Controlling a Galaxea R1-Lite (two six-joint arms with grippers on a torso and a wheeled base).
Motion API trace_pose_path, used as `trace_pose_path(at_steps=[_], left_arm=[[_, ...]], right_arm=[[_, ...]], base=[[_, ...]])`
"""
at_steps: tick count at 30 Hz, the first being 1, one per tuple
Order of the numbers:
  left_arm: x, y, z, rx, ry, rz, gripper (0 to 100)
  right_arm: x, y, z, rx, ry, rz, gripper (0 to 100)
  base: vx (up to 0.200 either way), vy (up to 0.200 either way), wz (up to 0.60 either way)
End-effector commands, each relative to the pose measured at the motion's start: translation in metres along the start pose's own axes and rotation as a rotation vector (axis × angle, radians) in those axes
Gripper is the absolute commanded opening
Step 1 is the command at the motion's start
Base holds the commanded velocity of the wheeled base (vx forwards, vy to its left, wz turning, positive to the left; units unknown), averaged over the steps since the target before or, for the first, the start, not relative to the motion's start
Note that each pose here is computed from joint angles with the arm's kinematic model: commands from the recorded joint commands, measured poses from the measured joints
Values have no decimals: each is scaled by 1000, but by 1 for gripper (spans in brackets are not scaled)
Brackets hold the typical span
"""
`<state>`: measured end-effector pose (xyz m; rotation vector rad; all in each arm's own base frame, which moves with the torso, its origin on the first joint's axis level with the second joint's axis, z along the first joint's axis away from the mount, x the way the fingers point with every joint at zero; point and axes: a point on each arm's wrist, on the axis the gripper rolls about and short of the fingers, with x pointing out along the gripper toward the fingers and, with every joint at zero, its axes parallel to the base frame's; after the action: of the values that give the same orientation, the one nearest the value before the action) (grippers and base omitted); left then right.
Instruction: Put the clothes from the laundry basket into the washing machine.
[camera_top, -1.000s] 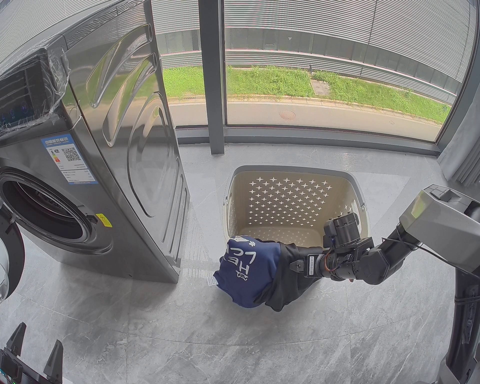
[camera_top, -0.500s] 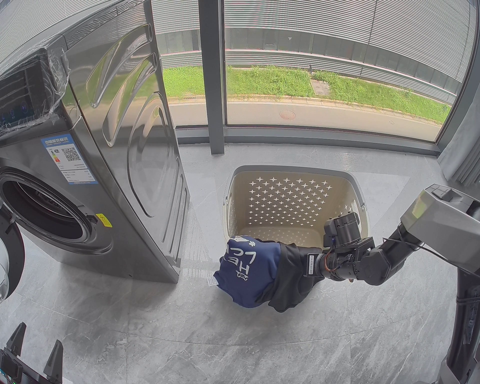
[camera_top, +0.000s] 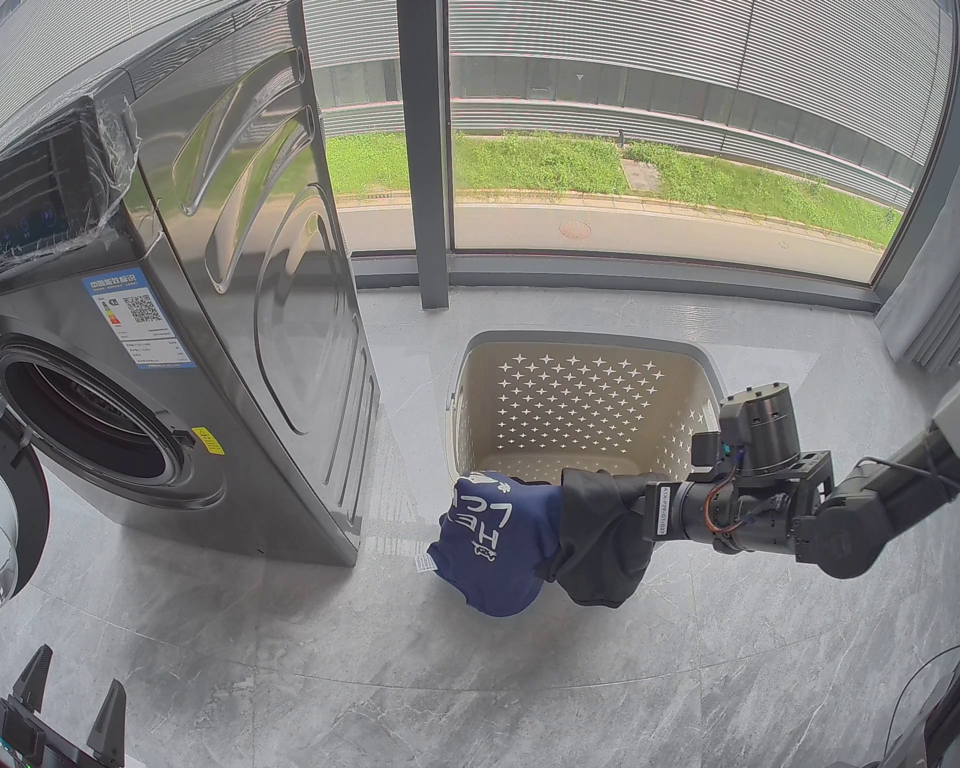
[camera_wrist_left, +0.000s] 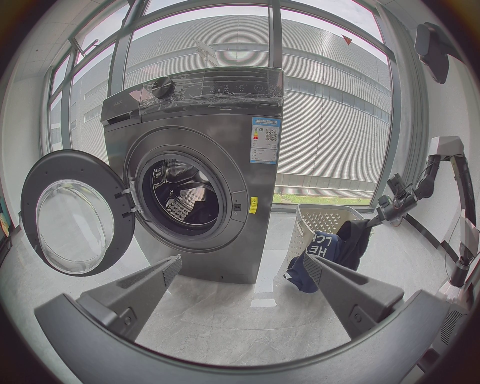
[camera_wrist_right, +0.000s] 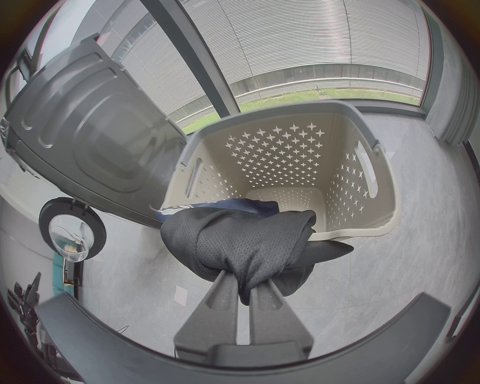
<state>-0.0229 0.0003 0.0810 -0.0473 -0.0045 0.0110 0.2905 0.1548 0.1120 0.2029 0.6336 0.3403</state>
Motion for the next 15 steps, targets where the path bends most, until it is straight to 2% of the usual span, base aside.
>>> trace_pose_path(at_steps=[1, 6, 8, 11, 15], left_arm=[[0, 0, -5, 0, 6, 1, 100], [0, 0, -5, 0, 6, 0, 100], [0, 0, -5, 0, 6, 0, 100], [0, 0, -5, 0, 6, 1, 100], [0, 0, -5, 0, 6, 0, 100]], right_arm=[[-51, 14, 12, -14, -102, 69, 0], [-88, 18, 16, -16, -173, 119, 0], [-105, 19, 13, -22, -189, 145, 0], [-128, 22, 5, -35, -198, 229, 0], [-150, 20, 3, -40, -240, 266, 0]], base=[[0, 0, 0], [0, 0, 0], [0, 0, 0], [0, 0, 0], [0, 0, 0]])
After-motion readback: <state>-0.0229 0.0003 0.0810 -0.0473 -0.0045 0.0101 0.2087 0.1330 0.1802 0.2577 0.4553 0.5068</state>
